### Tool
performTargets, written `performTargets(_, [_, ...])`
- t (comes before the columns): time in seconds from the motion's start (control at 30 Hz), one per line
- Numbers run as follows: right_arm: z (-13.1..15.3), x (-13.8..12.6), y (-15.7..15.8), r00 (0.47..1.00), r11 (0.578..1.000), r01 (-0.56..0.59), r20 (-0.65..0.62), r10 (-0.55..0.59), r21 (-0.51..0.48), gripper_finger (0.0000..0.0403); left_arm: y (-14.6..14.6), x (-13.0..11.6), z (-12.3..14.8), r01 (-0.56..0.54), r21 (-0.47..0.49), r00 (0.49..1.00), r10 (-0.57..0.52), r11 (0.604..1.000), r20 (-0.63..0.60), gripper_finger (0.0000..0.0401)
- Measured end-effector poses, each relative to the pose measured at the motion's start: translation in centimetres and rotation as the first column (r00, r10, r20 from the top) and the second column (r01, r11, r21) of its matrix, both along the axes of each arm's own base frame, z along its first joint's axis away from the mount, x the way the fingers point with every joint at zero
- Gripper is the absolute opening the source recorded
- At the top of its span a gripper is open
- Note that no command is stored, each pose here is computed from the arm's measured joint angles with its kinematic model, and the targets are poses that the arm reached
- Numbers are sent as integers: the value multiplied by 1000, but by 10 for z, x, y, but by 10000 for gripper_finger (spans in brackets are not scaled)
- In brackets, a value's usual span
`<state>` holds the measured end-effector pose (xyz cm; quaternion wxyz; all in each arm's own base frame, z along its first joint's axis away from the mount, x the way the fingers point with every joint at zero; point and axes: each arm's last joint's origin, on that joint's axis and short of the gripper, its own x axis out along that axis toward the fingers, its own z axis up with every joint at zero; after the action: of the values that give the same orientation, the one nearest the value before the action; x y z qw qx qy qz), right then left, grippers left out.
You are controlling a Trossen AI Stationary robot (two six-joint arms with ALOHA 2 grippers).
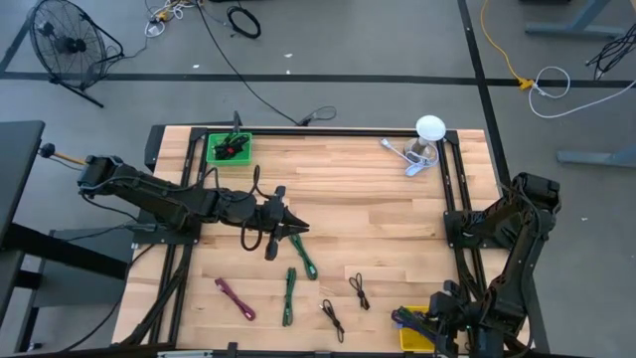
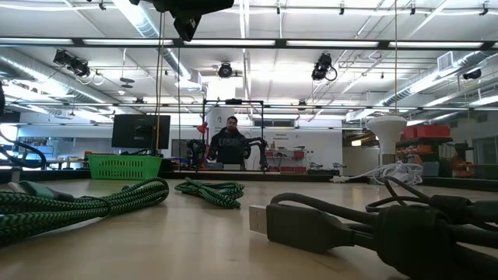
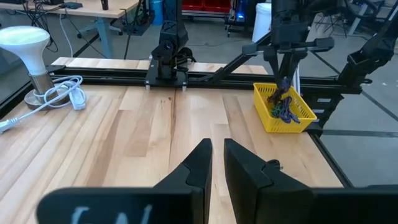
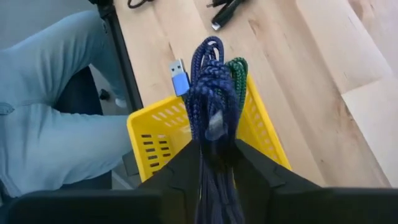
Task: Pick & Place USB Port
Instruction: Put the blue charger cable into the yellow bin, then put the green charger cable into the yellow bin
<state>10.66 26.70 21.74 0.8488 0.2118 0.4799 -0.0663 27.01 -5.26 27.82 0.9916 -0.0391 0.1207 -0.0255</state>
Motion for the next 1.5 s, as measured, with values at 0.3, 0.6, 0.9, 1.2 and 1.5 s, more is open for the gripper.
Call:
performTargets(0.3, [1,1,0,998,999,-29,54,31,-40,133,0,0,0,-1,-4,1000,1,1000,0,46])
performTargets(0.6, [6,16,-8,980,989,-3,196,32,-146,144,0,0,0,-2,-6,1000,2,1000,-2,46])
performTargets(0.9, [14,69,-34,973,971,20,230,36,-237,144,0,0,-1,6,-34,1000,-6,999,-9,46])
performTargets(1.2, [27,127,-55,925,951,-151,300,232,-270,144,-18,-3,-22,82,-30,980,-86,996,-177,46])
performTargets(1.5, [34,143,-60,887,943,-220,352,299,-248,144,-57,9,-68,260,111,922,-212,959,-323,46])
